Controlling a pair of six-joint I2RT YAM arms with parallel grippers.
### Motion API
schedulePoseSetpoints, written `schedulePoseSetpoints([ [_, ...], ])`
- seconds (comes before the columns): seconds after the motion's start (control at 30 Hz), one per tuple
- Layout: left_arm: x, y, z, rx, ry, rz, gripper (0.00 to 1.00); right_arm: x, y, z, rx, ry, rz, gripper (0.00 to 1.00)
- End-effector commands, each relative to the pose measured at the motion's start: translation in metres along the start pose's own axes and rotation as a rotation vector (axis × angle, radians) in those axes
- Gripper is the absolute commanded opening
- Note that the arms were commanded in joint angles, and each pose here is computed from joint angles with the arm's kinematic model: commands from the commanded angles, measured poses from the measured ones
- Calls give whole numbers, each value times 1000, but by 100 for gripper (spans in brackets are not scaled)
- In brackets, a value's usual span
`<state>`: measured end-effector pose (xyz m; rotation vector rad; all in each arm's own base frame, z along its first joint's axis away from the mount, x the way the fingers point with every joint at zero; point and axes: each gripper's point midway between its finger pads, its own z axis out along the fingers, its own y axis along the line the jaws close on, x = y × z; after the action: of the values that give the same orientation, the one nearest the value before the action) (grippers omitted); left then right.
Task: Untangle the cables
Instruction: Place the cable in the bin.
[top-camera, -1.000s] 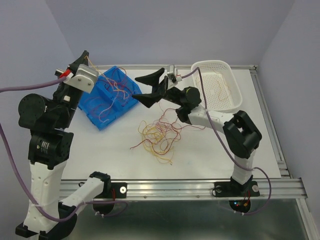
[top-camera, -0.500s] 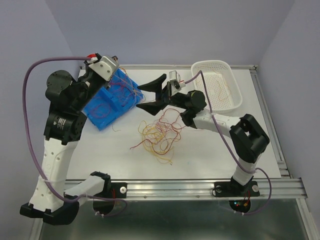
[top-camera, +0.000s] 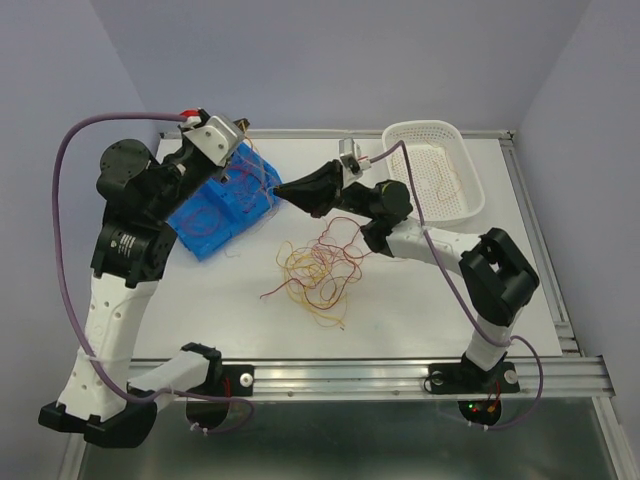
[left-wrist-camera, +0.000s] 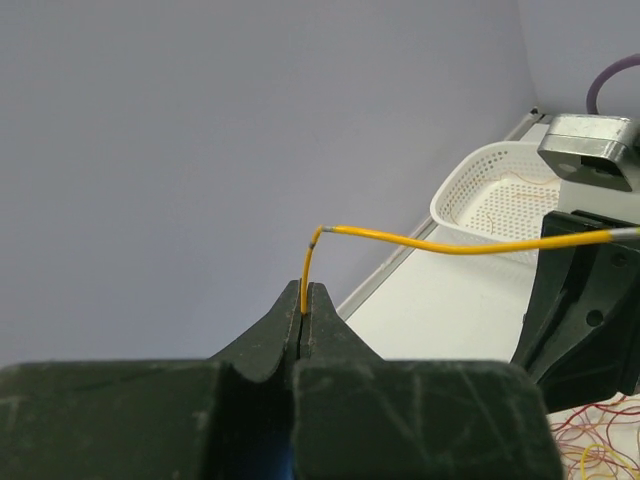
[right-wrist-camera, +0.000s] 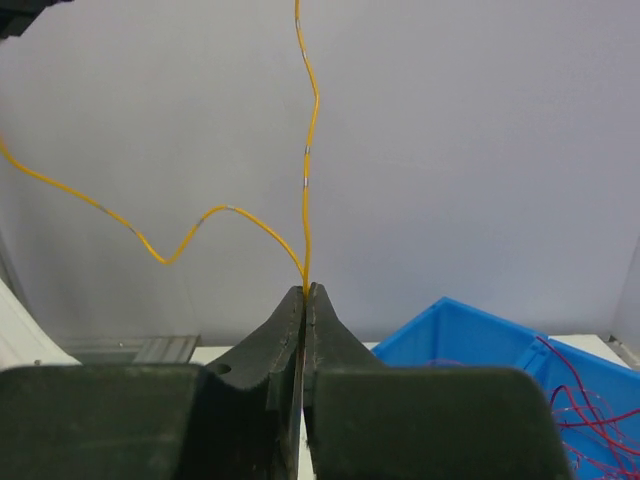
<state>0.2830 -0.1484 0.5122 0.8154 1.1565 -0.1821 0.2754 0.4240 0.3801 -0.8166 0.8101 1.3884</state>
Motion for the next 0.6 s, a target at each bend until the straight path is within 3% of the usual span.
schedulePoseSetpoints([
  [0.0, -6, -4, 3, 18, -29, -10, 0, -42, 7, 5, 17, -88, -55, 1],
  [0.1, 6, -8, 7, 28, -18, -21, 1, -58, -2, -6, 106, -124, -55, 1],
  [0.13, 14, -10, 10, 26, -15, -26, 17, -56, -16, -17, 192, -129, -19, 0],
  [0.3, 61, -21, 28, 32, 40, -56, 52, -91, -95, -77, 532, -160, 46, 1],
  [0.37, 95, -30, 40, 53, 107, -93, 65, -110, -144, -124, 722, -176, 90, 0],
  [0.4, 108, -32, 47, 55, 127, -107, 77, -115, -156, -142, 781, -184, 95, 1],
  [0.43, 125, -38, 49, 52, 156, -134, 99, -124, -177, -175, 893, -205, 94, 0],
  [0.57, 157, -48, 53, 18, 148, -173, 99, -148, -203, -244, 1141, -241, 19, 1],
])
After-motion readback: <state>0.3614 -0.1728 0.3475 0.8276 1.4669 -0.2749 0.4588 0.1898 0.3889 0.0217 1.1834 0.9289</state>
